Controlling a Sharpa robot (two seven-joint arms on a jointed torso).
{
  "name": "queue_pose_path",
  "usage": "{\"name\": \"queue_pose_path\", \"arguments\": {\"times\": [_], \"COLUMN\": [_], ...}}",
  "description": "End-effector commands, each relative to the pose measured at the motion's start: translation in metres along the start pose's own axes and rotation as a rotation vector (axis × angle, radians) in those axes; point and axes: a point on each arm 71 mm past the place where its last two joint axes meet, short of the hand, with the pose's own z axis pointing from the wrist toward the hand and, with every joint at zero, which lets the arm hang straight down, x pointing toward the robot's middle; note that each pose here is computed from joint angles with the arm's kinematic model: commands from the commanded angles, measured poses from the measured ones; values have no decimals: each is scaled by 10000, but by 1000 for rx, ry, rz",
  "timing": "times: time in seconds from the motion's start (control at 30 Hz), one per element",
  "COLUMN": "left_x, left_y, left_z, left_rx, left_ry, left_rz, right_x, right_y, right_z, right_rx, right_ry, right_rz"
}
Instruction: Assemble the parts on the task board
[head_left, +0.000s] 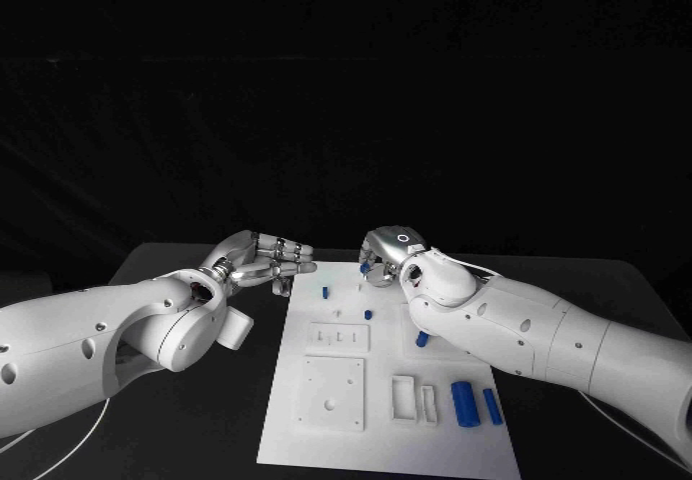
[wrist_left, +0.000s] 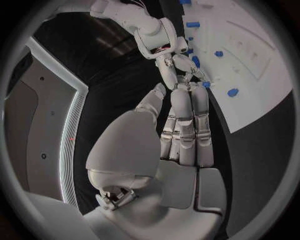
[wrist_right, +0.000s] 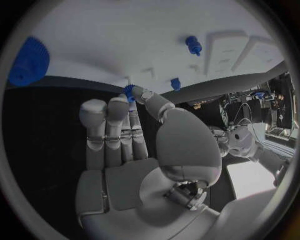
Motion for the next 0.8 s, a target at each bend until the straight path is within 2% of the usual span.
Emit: {"name": "queue_pose_path", "arguments": {"times": [0.03,0.8], "left_x": [4,13], "left_y": [-29,-31], "left_z": [9,19], "left_rx": [16,17], "left_ry": [0,2], "left_rz": [-4,-5], "right_x": [-5,39], "right_y": [2,-5], "right_z": [0,18], "right_rx": [-3,-2], "right_ry": [-2,24], "right_rz": [-20,-31]}}
